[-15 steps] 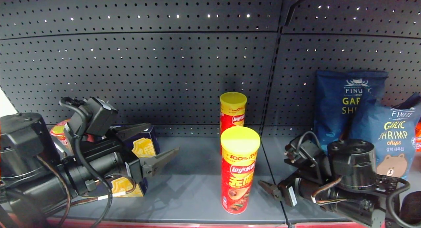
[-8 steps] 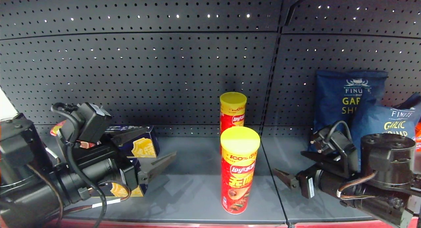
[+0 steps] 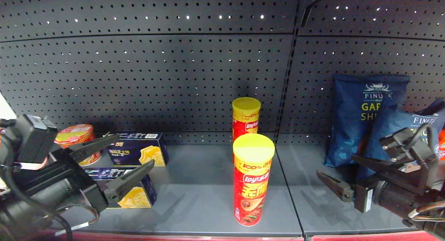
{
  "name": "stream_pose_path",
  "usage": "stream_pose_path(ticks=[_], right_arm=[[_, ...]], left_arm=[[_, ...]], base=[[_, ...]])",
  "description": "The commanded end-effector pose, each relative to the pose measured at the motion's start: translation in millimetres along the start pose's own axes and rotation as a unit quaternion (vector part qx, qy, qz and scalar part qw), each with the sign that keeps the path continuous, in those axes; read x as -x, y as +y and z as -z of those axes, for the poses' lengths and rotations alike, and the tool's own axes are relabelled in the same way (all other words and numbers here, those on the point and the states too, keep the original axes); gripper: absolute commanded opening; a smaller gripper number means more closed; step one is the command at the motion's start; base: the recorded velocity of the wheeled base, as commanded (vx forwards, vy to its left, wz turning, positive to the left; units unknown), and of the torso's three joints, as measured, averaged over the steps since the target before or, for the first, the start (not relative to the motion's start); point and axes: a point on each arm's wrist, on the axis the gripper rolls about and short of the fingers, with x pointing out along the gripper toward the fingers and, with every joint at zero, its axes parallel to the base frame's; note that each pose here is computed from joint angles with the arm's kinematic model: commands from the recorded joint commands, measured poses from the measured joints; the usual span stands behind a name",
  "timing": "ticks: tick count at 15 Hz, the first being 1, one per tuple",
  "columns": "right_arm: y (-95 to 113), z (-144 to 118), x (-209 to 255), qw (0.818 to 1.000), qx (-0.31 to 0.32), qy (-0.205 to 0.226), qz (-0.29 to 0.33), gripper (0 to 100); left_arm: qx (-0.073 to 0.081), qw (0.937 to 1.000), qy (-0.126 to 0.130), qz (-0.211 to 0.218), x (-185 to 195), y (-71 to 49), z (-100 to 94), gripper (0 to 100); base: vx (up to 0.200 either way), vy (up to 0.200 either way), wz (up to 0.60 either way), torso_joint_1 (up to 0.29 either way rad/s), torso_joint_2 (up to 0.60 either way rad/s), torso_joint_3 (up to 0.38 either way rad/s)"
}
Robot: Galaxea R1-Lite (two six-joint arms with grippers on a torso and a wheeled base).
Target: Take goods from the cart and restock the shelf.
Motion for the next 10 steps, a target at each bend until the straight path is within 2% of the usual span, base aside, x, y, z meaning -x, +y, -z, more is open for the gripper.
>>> stream_pose_path(ticks=[1,4,7,9,10], right_arm=[[-23,-8,34,0.997,-0.016,-0.056,0.056,100],[-35,-10,55,0.991,-0.025,-0.088,0.099,100],[-38,-1,73,0.988,-0.022,-0.099,0.116,100],[-39,6,91,0.984,-0.020,-0.118,0.131,100],[-38,13,100,0.983,-0.021,-0.125,0.134,100]], left_arm=[[-0.015,0.9980,-0.037,-0.048,39,2.2,-2.1,100],[-0.029,0.9944,-0.057,-0.084,71,1.7,5.5,100],[-0.043,0.9901,-0.078,-0.109,94,-9.7,14.9,100],[-0.057,0.9845,-0.097,-0.134,115,-21.9,26.2,100],[-0.057,0.9832,-0.096,-0.145,123,-27.4,30.4,100]], base=[[0.000,0.000,0.00,0.000,0.00,0.000],[0.000,0.000,0.00,0.000,0.00,0.000],[0.000,0.000,0.00,0.000,0.00,0.000],[0.000,0.000,0.00,0.000,0.00,0.000],[0.000,0.000,0.00,0.000,0.00,0.000]])
